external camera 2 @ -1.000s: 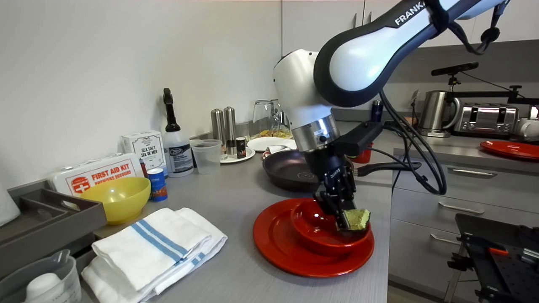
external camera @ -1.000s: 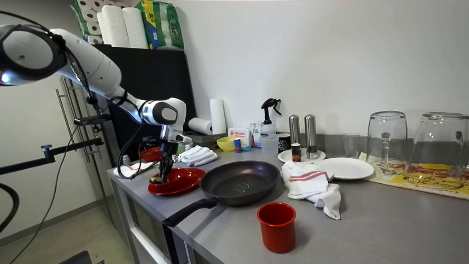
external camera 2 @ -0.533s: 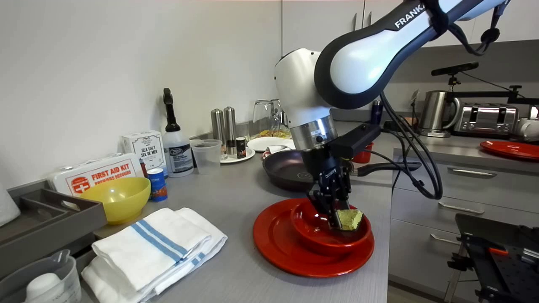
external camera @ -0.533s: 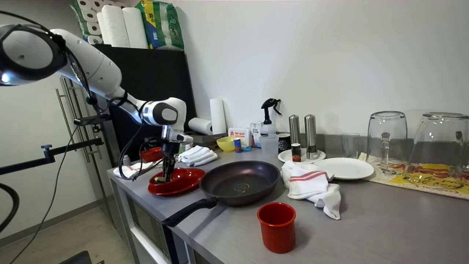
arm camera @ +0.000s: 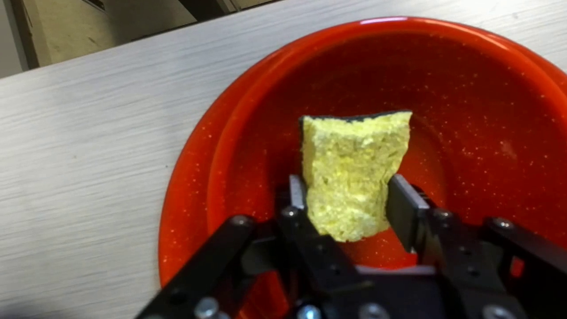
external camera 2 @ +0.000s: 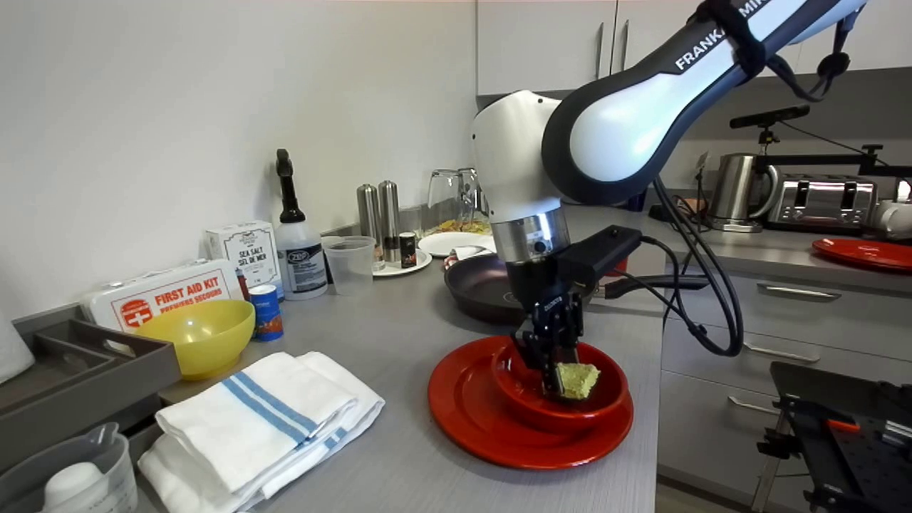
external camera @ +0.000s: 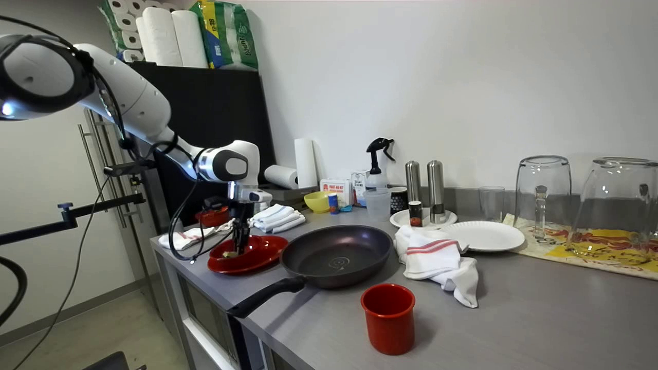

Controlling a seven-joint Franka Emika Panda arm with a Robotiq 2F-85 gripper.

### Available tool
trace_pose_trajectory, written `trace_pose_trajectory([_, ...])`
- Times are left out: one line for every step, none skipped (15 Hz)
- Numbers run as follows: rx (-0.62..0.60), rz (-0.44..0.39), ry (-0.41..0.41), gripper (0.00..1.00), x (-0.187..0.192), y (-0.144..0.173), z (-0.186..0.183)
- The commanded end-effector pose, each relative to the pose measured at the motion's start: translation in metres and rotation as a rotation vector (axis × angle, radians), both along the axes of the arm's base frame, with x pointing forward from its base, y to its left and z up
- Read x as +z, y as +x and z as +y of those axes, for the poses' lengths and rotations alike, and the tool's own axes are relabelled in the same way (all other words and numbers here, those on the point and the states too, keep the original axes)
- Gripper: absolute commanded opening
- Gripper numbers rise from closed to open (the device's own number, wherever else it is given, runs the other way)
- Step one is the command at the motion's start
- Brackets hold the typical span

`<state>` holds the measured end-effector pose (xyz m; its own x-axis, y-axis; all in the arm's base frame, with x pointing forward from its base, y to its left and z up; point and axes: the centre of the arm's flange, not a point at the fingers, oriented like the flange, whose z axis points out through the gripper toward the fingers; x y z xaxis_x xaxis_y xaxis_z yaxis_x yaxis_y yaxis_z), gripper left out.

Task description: Use the sponge to wipe the red bowl

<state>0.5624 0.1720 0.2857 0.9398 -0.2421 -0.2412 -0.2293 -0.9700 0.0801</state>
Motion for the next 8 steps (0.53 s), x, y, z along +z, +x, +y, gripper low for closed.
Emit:
trace_pose_trajectory([0.049, -0.031, -0.063, 0.23, -0.0057, -0.0069, -0.0026])
trace_pose_trajectory([0.062, -0.023, -0.075, 0.23, -0.0072, -0.0074, -0.0037])
trace_pose_trajectory([0.070, -0.004, -0.080, 0.23, -0.0088, -0.0080, -0.0046])
trace_pose_trajectory([0.073, 0.012, -0.082, 0.23, -0.0099, -0.0085, -0.0048])
trace_pose_trajectory([0.073, 0.026, -0.078, 0.23, -0.0096, -0.0086, -0.0044])
trace_pose_trajectory([0.070, 0.029, -0.079, 0.23, -0.0088, -0.0084, -0.0040])
trace_pose_trajectory([0.069, 0.033, -0.078, 0.23, -0.0083, -0.0086, -0.0035])
trace_pose_trajectory([0.068, 0.034, -0.080, 0.23, -0.0081, -0.0088, -0.0032])
